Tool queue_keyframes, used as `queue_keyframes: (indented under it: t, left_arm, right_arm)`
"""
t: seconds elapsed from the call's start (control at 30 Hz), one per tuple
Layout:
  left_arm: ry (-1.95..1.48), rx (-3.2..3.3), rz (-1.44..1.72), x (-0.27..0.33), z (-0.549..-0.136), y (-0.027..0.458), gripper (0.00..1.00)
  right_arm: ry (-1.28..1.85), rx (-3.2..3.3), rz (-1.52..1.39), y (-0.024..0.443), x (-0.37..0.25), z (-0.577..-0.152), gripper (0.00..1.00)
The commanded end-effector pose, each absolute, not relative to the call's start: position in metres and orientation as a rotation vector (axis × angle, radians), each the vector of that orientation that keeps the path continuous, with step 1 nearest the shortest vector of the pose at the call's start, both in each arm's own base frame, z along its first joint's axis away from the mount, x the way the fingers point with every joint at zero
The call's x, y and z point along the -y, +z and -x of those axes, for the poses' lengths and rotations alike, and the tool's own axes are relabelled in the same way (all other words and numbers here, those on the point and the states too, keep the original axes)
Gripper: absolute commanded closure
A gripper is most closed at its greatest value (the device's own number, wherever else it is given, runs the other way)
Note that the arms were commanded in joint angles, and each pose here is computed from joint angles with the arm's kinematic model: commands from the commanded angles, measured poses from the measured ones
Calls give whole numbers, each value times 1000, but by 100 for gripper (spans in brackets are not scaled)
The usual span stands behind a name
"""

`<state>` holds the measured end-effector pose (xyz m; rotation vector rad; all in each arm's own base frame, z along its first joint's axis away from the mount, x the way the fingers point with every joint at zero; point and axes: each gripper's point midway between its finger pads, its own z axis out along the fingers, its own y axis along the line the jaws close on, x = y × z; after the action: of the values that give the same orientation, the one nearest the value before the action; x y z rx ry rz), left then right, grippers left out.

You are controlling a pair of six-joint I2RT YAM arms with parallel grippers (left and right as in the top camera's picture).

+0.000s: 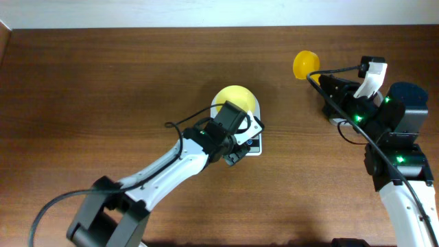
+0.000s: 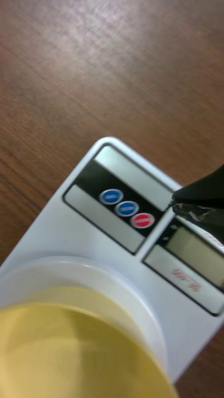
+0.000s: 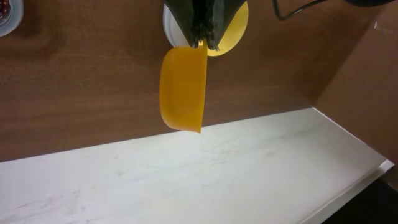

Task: Scoop item into bowl and weigh 50g on scale
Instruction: 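Press the scale's red button with the left gripper tip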

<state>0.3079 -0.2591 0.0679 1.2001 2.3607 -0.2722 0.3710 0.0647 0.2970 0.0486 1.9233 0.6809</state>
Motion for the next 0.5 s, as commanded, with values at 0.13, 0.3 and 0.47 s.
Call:
queue_keyframes:
  t: [0.13, 0.3, 0.47]
  left_arm:
    - [-285, -2380, -1217, 265, -313, 38, 100]
    - [-286, -2387, -1195, 269, -319, 26, 100]
    - [-286, -2388, -1178, 269, -321, 25, 100]
  right_arm:
    - [663, -1909, -40, 303, -63, -375, 96]
    - [662, -1909, -40, 303, -63, -375, 96]
    - [662, -1909, -40, 303, -63, -375, 96]
